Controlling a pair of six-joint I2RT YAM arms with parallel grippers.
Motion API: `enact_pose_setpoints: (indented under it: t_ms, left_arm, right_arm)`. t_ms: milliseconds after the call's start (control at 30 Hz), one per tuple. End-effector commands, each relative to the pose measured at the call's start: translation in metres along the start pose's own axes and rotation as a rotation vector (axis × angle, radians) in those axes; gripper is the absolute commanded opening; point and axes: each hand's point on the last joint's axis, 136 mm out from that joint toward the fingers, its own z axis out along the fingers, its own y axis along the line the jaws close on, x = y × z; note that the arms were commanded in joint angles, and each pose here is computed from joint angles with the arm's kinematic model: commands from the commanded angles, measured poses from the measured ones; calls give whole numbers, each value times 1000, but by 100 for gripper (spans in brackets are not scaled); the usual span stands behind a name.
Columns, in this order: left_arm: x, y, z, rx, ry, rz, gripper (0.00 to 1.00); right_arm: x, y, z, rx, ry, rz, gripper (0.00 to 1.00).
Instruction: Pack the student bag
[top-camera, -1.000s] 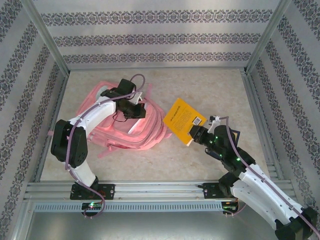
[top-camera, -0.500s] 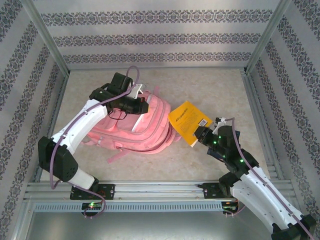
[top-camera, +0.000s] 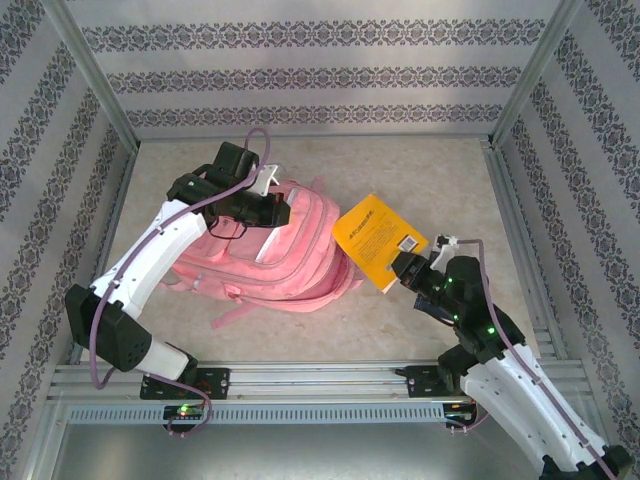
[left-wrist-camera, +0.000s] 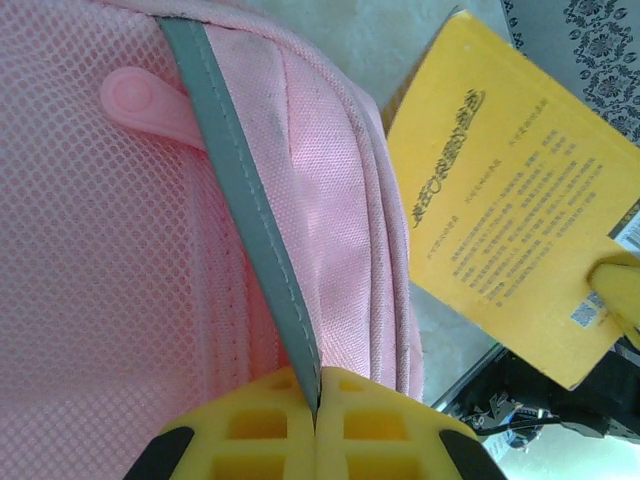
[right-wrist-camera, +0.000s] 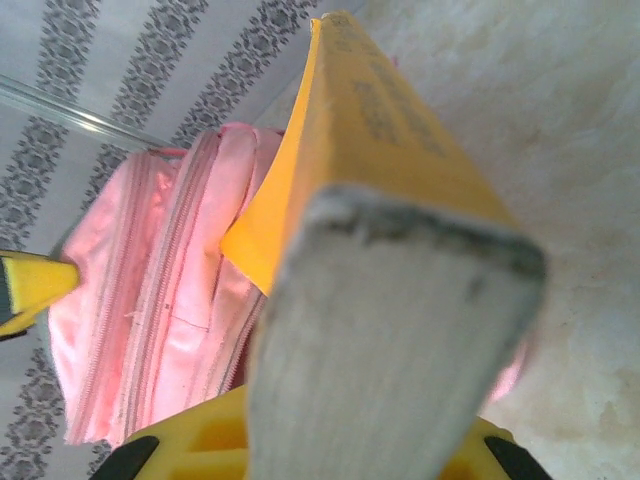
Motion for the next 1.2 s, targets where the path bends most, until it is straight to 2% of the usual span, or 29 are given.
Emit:
enact_pose_setpoints:
  t_ms: [0, 200, 333, 433, 600, 967, 1167]
  left_arm:
    - [-15, -33, -33, 72, -85, 78, 0]
    - [-15, -29, -35, 44, -80, 83, 0]
    - [-11, -21, -28, 37, -67, 68, 0]
    - [-8, -17, -26, 36, -62, 52, 0]
    - [-10, -16, -32, 39, -80, 44, 0]
    - [-17, -26, -49, 71, -115, 41, 0]
    - [-15, -21, -48, 59, -111, 35, 0]
  right_arm:
    - [-11, 18, -10, -94, -53, 13, 0]
    - [-14, 29, -12, -163, -68, 27, 0]
    - [-26, 47, -25, -290, -146, 57, 0]
    - [-35, 54, -39, -312, -201, 39, 0]
    - [-38, 48, -45, -248, -211, 1, 0]
    - [-23, 13, -15, -98, -116, 64, 0]
    - [-31, 16, -23, -100, -156, 41, 0]
